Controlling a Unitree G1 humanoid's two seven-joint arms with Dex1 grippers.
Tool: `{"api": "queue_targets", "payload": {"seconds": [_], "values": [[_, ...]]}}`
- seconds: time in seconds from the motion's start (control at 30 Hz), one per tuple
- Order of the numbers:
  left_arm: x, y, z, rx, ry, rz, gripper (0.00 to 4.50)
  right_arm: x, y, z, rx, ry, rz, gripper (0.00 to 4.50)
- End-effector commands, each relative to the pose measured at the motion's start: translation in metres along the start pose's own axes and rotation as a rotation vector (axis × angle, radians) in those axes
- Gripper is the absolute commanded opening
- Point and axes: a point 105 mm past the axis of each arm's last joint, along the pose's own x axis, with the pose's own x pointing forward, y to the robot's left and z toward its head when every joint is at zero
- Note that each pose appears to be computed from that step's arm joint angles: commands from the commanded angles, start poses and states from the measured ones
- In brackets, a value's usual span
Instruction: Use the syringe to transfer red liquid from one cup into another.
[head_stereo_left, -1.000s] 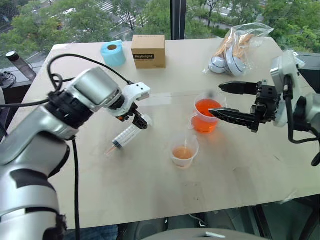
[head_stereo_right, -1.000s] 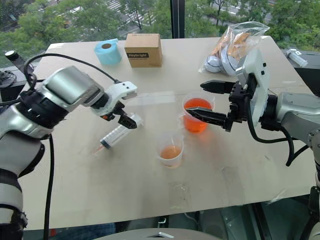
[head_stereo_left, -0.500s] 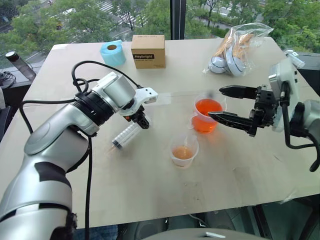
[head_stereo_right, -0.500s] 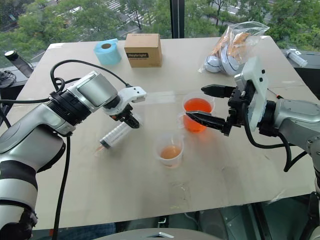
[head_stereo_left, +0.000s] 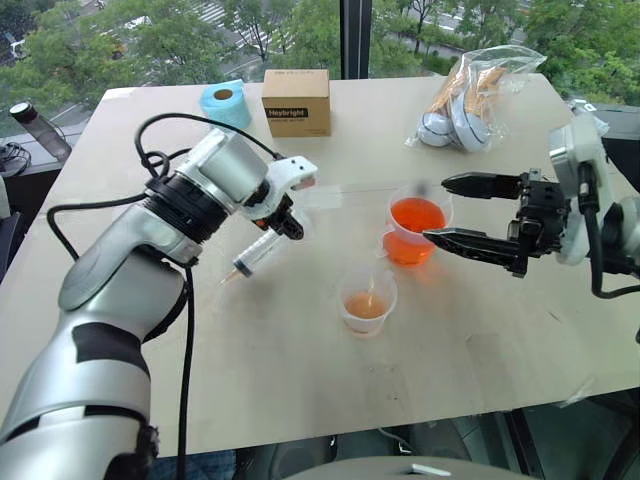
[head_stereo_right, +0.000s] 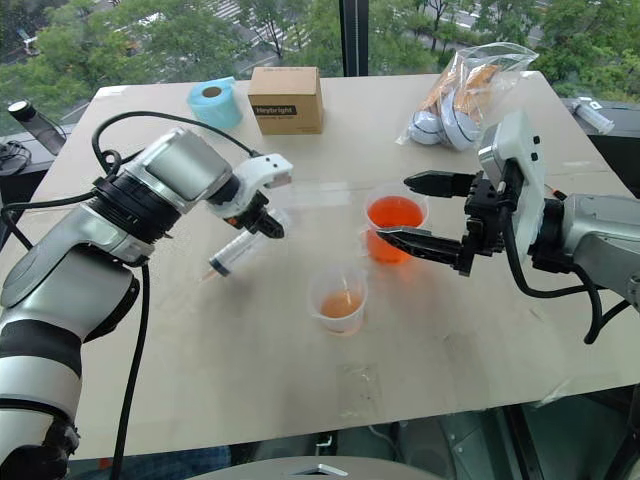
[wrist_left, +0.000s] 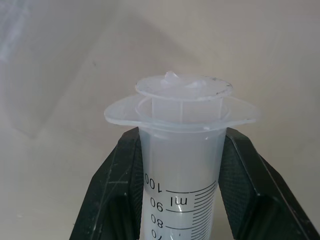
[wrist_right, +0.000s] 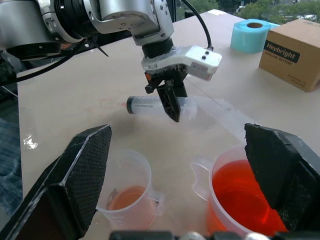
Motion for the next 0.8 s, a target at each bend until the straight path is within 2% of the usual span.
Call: {"api": "queue_targets", "payload": {"seconds": [0.03,0.13,0.4,0.53,0.8], "values": [[-0.059,0.002,0.047,0.027,-0.304,0.021,1.45,-0.003,-0.002,0.012,-0.031,-0.026,0.009,4.5],[-0.084,-0.008,0.061,-0.005,-0.485,-0.079,1.45,-0.005,-0.011,0.015,-0.028,-0.039,-0.016,4.5],[-0.102,-0.026,0.068,-0.058,-0.799,-0.275,1.45,-0.01,-0.026,0.019,-0.047,-0.063,-0.079,4.5],[-0.116,-0.042,0.079,0.05,-1.057,-0.36,1.45,-0.019,-0.037,0.024,-0.055,-0.082,-0.139,4.5],[-0.119,-0.07,0.082,0.21,-1.267,-0.423,1.45,-0.031,-0.047,0.039,-0.072,-0.147,-0.218,4.5]]}}
